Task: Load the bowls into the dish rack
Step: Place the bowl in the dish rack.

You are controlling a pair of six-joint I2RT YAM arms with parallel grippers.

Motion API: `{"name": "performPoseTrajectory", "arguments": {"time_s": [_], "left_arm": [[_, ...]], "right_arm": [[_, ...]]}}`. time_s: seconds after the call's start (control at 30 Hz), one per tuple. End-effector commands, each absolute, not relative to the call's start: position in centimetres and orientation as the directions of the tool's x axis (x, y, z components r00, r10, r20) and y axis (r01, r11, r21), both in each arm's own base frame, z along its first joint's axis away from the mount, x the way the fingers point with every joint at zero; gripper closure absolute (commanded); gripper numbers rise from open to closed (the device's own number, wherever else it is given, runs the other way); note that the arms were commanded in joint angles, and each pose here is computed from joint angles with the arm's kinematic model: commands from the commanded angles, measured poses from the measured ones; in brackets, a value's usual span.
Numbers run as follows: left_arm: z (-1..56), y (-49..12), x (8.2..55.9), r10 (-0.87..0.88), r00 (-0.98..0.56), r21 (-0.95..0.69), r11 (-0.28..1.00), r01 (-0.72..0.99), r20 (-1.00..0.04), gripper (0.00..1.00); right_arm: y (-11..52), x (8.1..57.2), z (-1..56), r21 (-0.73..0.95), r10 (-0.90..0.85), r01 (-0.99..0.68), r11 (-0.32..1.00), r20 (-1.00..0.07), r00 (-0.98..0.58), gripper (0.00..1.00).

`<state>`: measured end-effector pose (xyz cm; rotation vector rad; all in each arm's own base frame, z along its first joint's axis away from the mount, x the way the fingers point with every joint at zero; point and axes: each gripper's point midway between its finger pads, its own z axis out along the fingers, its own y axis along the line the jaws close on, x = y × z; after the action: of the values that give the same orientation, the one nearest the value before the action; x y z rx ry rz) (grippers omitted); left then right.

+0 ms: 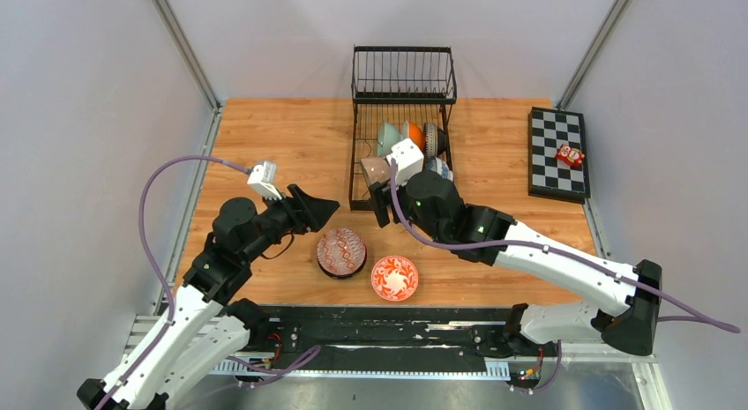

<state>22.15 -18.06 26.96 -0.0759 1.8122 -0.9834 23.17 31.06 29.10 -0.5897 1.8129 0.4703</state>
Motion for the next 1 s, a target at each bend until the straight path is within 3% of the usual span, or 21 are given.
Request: {"name": "performPoseTrajectory", "arguments": {"time_s": [0.0, 0.67, 0.8, 0.97], "left_arm": [[27.3, -16.7, 21.5, -0.414, -0.446, -0.585, 0.722, 0.371, -0.794, 0.30], [28.5, -13.5, 18.8, -0.208, -0.370, -0.366, 0.824, 0.432, -0.905, 0.28], [27.7, -12.9, 18.3, -0.168, -0.362, -0.326, 0.839, 0.436, -0.917, 0.24], [27.0, -12.5, 18.1, -0.155, -0.349, -0.307, 0.846, 0.436, -0.924, 0.12]], "right_arm": [[30.0, 26.4, 33.6, 0.058, -0.048, -0.534, 0.843, -0.982, -0.181, 0.98], [25.8, 36.9, 26.5, -0.087, -0.161, -0.273, 0.958, -0.951, -0.263, 0.98], [25.6, 38.3, 25.1, -0.102, -0.177, -0.254, 0.962, -0.940, -0.291, 0.98], [25.4, 39.9, 23.2, -0.105, -0.183, -0.240, 0.965, -0.926, -0.331, 0.98]]}}
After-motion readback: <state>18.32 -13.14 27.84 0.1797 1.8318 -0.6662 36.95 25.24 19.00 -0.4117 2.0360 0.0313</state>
